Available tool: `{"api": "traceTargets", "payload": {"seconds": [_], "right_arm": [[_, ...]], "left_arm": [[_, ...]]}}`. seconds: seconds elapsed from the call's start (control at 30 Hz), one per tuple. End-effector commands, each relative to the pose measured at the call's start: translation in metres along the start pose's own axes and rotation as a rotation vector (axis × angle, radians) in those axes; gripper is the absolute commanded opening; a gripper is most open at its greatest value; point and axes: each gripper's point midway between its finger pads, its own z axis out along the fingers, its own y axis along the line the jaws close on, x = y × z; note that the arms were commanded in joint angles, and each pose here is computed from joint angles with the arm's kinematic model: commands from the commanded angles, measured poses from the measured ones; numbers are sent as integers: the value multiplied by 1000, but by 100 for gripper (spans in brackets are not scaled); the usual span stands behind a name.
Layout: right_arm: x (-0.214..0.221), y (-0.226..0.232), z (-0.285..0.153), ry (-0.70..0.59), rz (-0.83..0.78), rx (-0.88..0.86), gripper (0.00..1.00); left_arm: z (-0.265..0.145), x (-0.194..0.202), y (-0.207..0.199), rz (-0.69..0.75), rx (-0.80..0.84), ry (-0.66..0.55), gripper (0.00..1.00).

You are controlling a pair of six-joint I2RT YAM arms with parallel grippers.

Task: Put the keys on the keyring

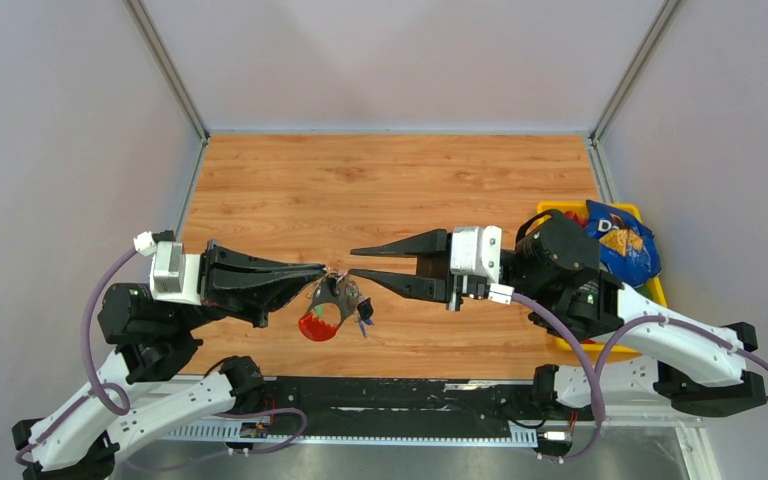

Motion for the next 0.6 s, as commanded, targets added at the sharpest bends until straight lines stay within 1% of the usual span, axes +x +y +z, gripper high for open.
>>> {"api": "traceTargets", "payload": {"seconds": [0.0,0.57], "right_arm": [[-13,-2,8,-27,26,-5,30],[3,6,17,14,74,-34,27]], "left_arm": [[1,-31,-11,35,41,-86,0],[-1,-33,-13,44,44,-94,0]]}}
